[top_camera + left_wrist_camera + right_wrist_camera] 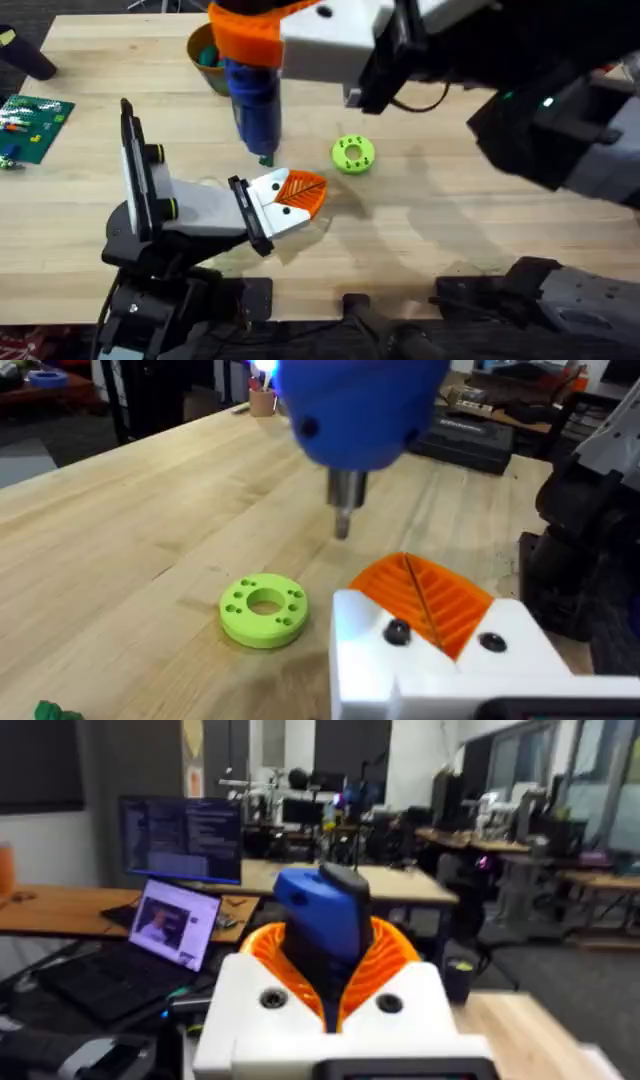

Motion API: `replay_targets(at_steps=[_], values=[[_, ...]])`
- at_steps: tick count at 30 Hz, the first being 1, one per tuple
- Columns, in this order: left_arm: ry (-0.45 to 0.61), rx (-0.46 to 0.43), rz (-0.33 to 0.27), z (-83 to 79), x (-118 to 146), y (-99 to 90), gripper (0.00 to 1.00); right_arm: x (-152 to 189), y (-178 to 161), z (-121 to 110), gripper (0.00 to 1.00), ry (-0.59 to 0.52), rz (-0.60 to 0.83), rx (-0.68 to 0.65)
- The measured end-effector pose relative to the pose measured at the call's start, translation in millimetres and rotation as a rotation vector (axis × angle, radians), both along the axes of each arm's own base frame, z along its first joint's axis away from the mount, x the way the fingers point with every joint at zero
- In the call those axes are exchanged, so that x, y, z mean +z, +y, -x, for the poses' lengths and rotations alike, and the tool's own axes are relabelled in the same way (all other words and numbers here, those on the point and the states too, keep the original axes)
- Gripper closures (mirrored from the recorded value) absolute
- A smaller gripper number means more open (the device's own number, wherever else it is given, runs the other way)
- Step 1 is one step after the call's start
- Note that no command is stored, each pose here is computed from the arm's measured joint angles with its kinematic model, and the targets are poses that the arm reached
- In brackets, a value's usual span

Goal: Pick up the gripper from the table and insert it into the empty holder that is missing its gripper. Then pick up a screw, insert it into the mounting hole, and use the screwdriver to tighten it. Finally, clean up the table by picking up the vegetable and placing it into the bucket.

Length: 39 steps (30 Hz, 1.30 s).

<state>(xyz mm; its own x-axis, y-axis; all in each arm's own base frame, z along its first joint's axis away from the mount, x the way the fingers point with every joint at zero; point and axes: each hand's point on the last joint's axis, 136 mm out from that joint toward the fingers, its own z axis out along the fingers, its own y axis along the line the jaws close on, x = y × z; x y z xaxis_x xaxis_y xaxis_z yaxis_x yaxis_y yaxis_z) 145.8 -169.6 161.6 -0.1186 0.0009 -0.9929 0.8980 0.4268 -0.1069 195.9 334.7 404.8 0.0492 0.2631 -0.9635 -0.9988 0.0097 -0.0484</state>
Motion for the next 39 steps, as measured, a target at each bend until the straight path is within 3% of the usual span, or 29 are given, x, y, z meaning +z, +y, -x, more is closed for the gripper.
replay_targets(at_steps=[16, 26, 39], values=[[0.0, 0.0, 0.0, 0.0, 0, 0.0, 0.988, 7, -11, 14, 0.952, 0.058, 0.069, 0.164], [0.0, 0.0, 0.0, 0.0, 0, 0.0, 0.988, 4, -11, 19, 0.952, 0.069, 0.085, 0.196], [0.0, 0.0, 0.0, 0.0, 0, 0.0, 0.988, -5, 3, 34, 0.952, -0.011, 0.093, 0.246]])
